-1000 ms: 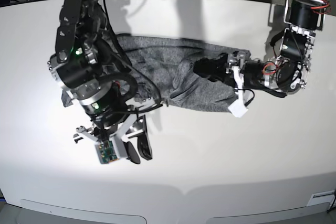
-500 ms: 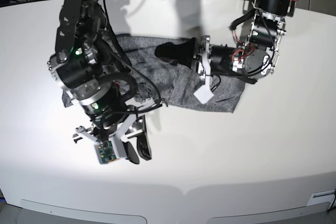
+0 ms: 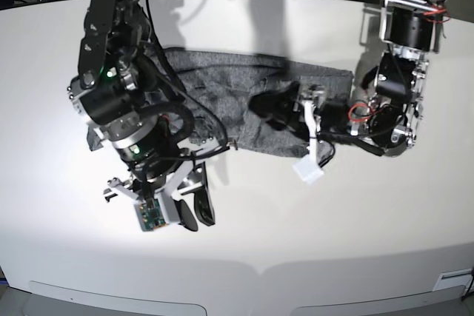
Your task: Fold the T-shirt properly
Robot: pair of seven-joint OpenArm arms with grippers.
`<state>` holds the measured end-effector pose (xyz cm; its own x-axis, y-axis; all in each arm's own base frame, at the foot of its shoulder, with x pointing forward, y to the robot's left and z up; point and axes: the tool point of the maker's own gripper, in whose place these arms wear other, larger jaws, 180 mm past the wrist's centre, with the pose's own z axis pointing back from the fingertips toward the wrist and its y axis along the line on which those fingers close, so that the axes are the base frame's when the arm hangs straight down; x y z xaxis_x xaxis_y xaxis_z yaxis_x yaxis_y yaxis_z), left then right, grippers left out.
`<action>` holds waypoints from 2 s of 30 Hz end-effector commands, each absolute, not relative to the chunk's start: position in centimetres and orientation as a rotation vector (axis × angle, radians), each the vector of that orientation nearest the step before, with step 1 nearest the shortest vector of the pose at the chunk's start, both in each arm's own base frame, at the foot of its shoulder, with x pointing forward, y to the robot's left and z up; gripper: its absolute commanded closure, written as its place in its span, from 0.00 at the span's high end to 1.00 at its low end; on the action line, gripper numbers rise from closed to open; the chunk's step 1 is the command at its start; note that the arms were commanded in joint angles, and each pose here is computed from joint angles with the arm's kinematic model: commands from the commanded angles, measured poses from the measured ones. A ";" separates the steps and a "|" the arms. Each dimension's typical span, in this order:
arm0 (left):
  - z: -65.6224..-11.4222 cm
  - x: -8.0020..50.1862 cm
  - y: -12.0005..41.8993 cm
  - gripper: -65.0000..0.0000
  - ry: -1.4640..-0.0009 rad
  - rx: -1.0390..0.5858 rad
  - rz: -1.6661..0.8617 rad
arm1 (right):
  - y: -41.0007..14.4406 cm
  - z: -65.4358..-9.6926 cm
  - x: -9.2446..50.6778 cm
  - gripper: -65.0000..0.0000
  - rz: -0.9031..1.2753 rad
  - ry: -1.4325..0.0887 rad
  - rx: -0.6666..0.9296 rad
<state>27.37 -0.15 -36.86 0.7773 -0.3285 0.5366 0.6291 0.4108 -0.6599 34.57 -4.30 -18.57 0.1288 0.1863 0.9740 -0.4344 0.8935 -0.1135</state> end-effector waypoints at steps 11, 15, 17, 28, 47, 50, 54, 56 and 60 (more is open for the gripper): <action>-38.1 26.5 0.3 0.53 -0.413 -0.991 -0.521 | -4.2 -17.1 34.8 0.22 0.452 -1.422 0.225; -39.2 26.5 0.7 0.53 -0.430 -0.943 -0.510 | -4.2 -17.2 34.8 0.22 0.452 -1.418 0.225; -38.6 26.7 0.4 0.53 -0.442 -0.970 -0.501 | -4.2 -17.2 34.8 0.22 0.453 -1.419 0.225; -37.1 26.4 -3.8 0.53 -0.458 -1.080 -0.495 | -4.2 -17.2 34.8 0.22 0.453 -1.419 0.225; -34.8 30.5 -3.5 0.53 -0.536 -0.990 -0.592 | -4.2 -17.0 34.8 0.22 0.452 -1.427 0.226; -35.5 32.0 -2.4 0.53 -0.568 -0.873 -0.621 | -4.2 -17.0 34.8 0.22 0.452 -1.426 0.226; -36.8 32.3 -1.8 0.53 -0.634 -0.823 -0.580 | -4.2 -17.0 34.8 0.22 0.452 -1.426 0.226; -37.4 31.9 -1.7 0.53 -0.630 -0.815 -0.573 | -4.2 -17.0 34.8 0.22 0.452 -1.426 0.226; -38.0 32.0 -1.2 0.53 -0.632 -0.771 -0.585 | -4.2 -17.3 34.8 0.22 0.453 -1.411 0.222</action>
<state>30.67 -1.00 -39.72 0.7029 -0.2703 0.6579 0.6596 0.5937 -0.4609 34.53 -4.37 -18.85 0.1427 0.1931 0.9708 -0.4344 0.8935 -0.1138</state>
